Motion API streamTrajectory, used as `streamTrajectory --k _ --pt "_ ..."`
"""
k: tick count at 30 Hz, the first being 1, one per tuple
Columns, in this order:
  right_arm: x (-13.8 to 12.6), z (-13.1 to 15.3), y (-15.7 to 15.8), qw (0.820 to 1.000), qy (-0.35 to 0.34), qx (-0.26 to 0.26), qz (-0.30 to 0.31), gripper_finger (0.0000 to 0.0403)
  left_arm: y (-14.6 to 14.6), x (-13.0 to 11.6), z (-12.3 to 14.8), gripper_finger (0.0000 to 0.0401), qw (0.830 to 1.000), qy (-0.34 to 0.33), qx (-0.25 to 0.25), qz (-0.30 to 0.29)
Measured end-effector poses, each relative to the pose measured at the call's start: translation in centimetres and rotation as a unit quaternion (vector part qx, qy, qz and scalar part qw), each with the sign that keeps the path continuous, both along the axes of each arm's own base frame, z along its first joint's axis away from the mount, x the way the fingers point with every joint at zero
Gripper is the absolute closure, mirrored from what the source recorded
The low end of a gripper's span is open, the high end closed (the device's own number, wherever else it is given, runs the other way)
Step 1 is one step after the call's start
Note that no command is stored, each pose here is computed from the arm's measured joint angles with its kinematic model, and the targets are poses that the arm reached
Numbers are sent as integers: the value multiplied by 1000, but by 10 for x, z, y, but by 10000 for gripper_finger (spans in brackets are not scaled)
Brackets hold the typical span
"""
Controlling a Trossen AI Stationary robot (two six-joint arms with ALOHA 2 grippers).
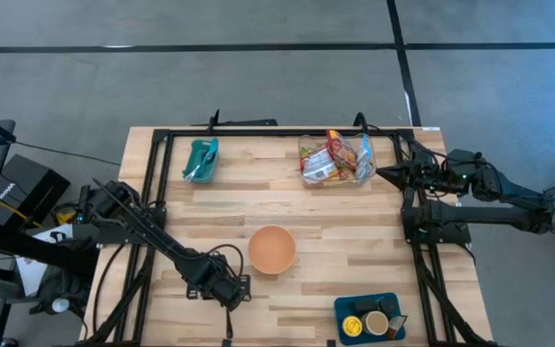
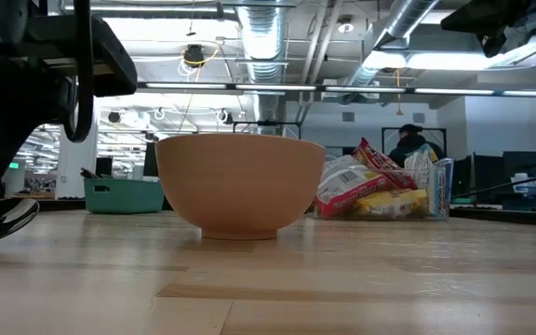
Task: Pick & Place Food Item
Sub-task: Put the black spoon into the light green bin
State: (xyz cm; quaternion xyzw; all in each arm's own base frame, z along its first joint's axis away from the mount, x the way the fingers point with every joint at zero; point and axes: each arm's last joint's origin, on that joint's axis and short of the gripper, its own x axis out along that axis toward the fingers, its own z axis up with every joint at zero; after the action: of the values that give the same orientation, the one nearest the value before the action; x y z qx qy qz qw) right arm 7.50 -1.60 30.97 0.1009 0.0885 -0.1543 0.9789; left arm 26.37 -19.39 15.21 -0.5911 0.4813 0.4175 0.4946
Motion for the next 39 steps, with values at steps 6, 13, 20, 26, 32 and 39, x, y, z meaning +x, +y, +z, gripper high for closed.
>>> streamTrajectory --k 6,13,20,26,32,39 --pt "0 0 0 1000 0 0 0 403 0 0 0 251 1000 0 0 1" --pt "0 0 0 1000 0 0 0 403 1 -1 -3 253 1000 3 2 1" --pt "0 0 0 1000 0 0 0 403 2 -3 -7 269 1000 4 -7 0" --pt "0 0 0 1000 0 0 0 403 2 -3 -7 285 1000 5 -8 -1" --pt "0 0 0 1000 0 0 0 403 2 -4 -7 295 1000 10 -5 -1" --pt "0 0 0 1000 0 0 0 403 3 -4 -8 301 1000 13 -4 5"
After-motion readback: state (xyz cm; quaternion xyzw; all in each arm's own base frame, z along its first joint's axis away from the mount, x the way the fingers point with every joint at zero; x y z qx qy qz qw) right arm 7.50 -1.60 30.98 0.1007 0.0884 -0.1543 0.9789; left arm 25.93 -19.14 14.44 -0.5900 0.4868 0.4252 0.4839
